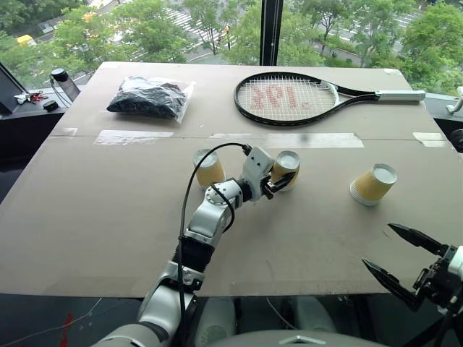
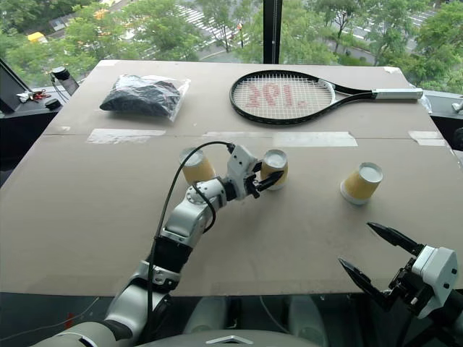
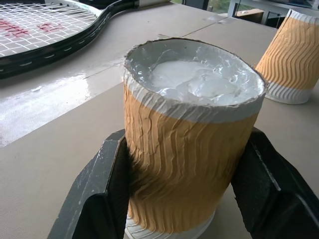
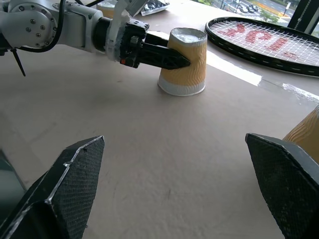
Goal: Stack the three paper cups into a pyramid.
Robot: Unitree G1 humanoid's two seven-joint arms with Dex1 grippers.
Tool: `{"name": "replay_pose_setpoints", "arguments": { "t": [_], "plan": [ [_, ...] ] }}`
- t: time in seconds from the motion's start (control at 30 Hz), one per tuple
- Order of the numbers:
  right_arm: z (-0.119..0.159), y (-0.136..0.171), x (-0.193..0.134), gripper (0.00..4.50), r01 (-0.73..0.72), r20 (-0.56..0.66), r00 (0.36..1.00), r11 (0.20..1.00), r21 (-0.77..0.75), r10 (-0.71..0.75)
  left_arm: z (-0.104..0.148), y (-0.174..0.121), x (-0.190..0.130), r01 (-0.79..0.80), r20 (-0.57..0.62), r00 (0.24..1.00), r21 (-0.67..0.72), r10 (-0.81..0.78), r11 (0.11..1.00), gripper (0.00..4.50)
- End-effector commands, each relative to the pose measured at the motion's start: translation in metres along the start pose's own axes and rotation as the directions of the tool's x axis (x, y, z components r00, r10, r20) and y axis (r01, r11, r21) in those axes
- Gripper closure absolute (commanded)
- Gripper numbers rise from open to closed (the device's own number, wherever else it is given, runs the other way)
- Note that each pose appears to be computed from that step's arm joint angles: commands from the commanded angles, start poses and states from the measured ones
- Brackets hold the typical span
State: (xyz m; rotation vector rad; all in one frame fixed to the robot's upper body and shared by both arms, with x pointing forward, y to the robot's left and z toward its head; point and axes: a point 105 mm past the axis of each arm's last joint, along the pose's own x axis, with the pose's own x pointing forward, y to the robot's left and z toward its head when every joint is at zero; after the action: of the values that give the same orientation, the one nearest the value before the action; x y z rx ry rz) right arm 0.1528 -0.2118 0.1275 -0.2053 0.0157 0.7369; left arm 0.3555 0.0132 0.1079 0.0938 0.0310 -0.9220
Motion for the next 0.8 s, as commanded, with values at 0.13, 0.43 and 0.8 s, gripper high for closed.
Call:
{"name": "replay_pose_setpoints", "arguments": {
  "t": [0.13, 0.43, 0.8],
  "plan": [
    [0.011, 0.002, -0.001, 0.00, 0.004, 0.029, 1.000, 0.999, -0.037, -0.003, 0.010, 0.007, 0.004, -0.033, 0.042, 0.999, -0.039, 0.035, 0.999, 0.89],
    [0.012, -0.002, 0.006, 0.00, 0.035, 0.072, 0.997, 0.999, -0.026, -0.033, 0.030, -0.011, -0.042, 0.065, 0.117, 0.992, -0.070, -0.056, 0.995, 0.06],
    [0.009, -0.008, 0.024, 0.00, -0.034, 0.097, 0.995, 0.999, 0.004, 0.034, 0.029, -0.026, -0.132, 0.242, 0.084, 0.969, -0.134, -0.233, 0.961, 0.06]
  ]
}}
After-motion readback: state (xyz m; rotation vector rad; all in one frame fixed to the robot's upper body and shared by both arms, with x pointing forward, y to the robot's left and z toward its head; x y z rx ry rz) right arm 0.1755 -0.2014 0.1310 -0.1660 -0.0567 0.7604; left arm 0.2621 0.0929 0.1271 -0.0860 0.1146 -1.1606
